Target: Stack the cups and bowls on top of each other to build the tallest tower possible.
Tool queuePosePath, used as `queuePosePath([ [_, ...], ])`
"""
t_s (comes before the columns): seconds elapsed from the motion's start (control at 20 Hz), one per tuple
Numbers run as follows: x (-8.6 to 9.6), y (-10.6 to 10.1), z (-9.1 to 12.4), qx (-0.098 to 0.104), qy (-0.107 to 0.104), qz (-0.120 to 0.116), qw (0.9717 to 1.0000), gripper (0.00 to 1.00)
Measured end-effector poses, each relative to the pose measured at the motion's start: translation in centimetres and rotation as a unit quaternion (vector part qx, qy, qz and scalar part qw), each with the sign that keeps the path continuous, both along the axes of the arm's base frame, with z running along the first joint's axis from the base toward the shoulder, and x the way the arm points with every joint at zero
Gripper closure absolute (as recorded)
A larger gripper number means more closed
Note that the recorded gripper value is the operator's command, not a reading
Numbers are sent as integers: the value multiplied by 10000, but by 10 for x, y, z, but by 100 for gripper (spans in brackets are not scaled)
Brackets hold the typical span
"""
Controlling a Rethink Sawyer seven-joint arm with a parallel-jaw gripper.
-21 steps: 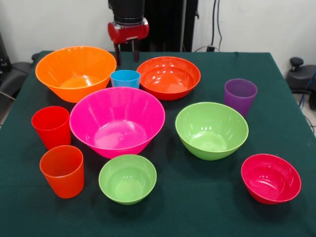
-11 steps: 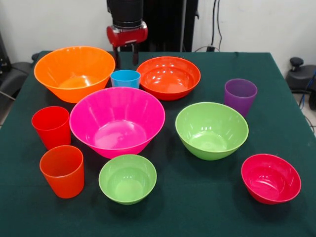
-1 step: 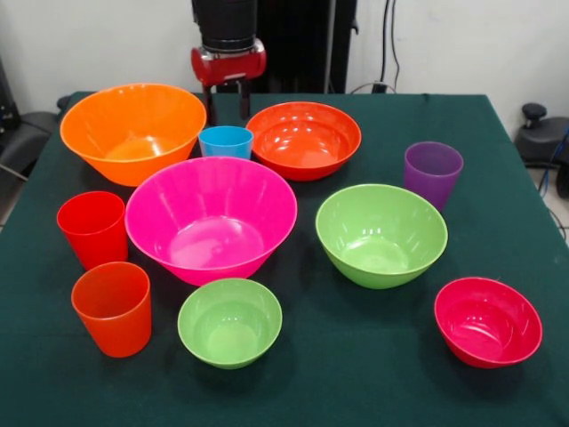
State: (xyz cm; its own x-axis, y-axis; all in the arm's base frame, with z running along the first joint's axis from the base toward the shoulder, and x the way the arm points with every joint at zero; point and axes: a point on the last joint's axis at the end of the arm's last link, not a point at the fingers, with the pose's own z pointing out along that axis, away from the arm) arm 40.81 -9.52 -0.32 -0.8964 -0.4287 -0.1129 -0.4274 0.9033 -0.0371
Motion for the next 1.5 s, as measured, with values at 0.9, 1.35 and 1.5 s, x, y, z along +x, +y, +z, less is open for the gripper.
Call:
queuePosePath([
  [0.9,58,-21,65,204,-96,-1183,9927,0],
  [1.35,72,-6,72,277,-161,-1041,9941,0],
  [1.5,71,-4,71,292,-145,-1026,9942,0],
])
